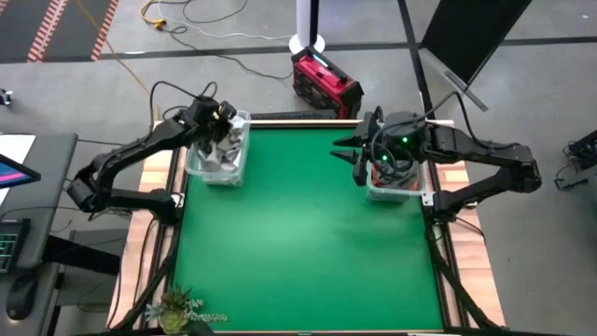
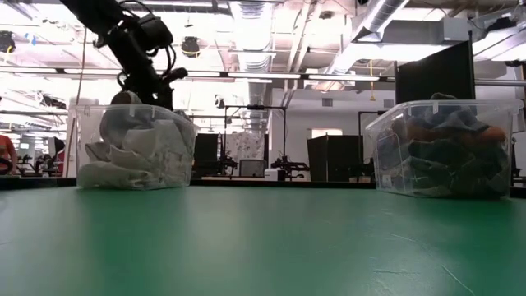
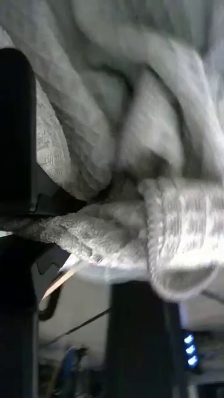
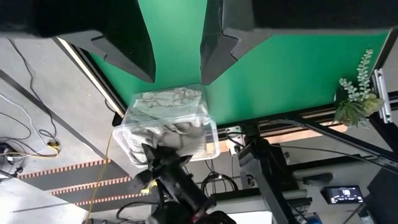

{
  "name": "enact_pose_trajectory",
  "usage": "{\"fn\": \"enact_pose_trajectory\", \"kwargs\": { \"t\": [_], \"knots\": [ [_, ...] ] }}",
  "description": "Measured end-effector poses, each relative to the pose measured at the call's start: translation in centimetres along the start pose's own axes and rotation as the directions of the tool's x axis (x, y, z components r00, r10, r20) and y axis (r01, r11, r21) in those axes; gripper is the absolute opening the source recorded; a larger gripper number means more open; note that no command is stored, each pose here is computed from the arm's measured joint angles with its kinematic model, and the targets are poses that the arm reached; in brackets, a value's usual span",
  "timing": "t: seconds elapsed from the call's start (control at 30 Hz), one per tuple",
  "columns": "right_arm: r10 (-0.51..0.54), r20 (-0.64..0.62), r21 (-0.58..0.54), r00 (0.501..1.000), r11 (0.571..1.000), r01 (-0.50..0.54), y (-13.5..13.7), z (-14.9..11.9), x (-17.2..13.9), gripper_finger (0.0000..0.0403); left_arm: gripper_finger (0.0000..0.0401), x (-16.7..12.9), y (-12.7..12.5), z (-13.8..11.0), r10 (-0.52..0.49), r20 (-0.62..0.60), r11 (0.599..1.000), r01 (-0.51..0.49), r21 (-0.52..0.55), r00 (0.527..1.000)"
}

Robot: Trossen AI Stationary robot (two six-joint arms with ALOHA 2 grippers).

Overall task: Sort towels by color in basket
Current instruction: Put the light gray towel into the left transparent bin

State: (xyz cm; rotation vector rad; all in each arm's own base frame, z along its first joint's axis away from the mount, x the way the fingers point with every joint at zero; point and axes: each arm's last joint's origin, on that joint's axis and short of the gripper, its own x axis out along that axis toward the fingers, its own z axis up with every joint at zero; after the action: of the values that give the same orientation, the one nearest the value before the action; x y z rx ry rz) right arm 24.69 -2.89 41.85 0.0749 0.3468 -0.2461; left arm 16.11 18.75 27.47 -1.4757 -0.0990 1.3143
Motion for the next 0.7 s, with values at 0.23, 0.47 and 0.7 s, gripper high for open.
{"fn": "enact_pose_trajectory", "kwargs": {
  "t": [0.23,0.47,0.7],
  "knots": [
    [0.009,0.000,0.008,1.000,1.000,-0.009,0.2,0.0,0.0,0.0158,0.0018,3.0,5.4,-2.0,0.053,0.022,0.974,-0.047,-0.224,0.998],
    [0.008,0.000,0.020,1.000,1.000,-0.008,0.2,0.0,0.0,0.0158,0.0018,4.8,10.0,-3.0,0.089,0.014,0.929,-0.078,-0.362,0.996],
    [0.008,0.000,0.020,1.000,1.000,-0.008,0.2,0.0,0.0,0.0158,0.0018,4.3,8.8,-2.8,0.053,0.043,0.947,-0.036,-0.319,0.998]
  ]
}}
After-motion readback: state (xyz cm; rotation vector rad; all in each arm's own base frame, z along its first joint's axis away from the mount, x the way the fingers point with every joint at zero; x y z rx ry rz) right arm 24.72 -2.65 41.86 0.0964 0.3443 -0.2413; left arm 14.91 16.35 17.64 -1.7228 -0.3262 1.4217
